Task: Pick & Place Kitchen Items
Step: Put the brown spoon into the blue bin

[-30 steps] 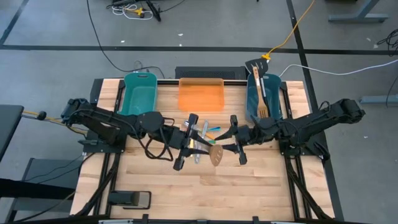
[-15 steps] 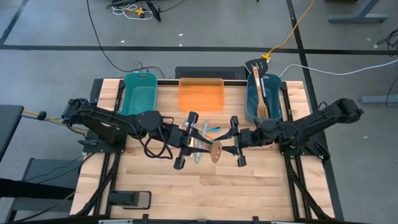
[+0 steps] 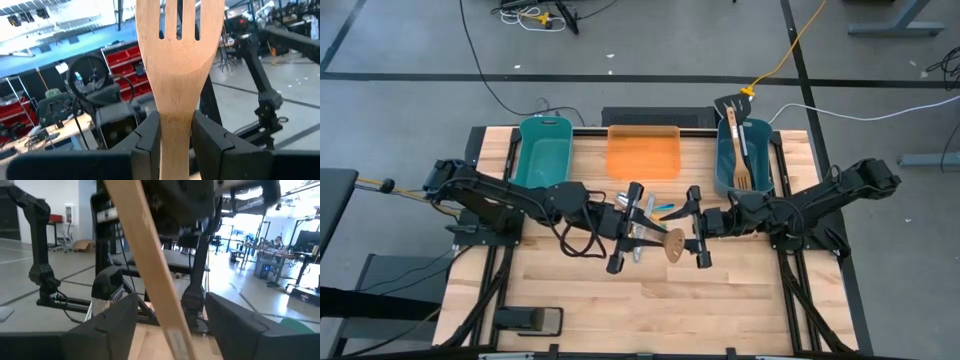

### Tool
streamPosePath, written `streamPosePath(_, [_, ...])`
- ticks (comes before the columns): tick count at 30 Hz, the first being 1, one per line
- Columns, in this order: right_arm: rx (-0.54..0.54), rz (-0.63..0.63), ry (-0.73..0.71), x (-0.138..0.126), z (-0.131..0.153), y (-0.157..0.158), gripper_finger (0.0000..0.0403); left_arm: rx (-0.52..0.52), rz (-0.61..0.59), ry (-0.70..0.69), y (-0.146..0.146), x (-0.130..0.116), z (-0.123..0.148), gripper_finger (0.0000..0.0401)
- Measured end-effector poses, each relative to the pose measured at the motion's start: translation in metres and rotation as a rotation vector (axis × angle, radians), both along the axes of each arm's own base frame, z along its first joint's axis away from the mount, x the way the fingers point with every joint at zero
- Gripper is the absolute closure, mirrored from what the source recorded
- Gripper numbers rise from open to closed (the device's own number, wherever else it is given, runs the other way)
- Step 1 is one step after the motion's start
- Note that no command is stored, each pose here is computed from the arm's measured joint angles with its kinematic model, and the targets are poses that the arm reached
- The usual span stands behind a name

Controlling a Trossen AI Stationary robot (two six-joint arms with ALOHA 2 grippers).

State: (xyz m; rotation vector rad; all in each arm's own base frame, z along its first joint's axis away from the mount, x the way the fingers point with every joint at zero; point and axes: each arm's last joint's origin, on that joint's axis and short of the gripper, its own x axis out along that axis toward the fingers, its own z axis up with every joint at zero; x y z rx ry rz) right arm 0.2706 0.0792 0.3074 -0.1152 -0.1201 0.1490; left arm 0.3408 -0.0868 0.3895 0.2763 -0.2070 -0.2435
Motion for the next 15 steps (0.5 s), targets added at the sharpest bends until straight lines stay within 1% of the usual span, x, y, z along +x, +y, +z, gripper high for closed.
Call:
streamPosePath(5, [0.002,0.0,-0.005,0.0,0.001,0.0,0.0142,-0.005,0.025,-0.008,0.0,0.006,-0.004,0.031])
streamPosePath(8, [0.003,-0.003,-0.009,0.0,0.001,0.0,0.0144,-0.005,0.046,0.0,0.0,0.01,-0.009,0.031])
streamPosePath(11, [0.009,-0.03,-0.015,0.0,0.002,-0.001,0.0147,-0.012,0.059,-0.022,0.001,0.015,-0.011,0.031])
streamPosePath(15, [0.009,-0.072,-0.013,0.0,0.002,-0.002,0.0152,-0.013,0.084,-0.018,0.001,0.02,-0.016,0.031])
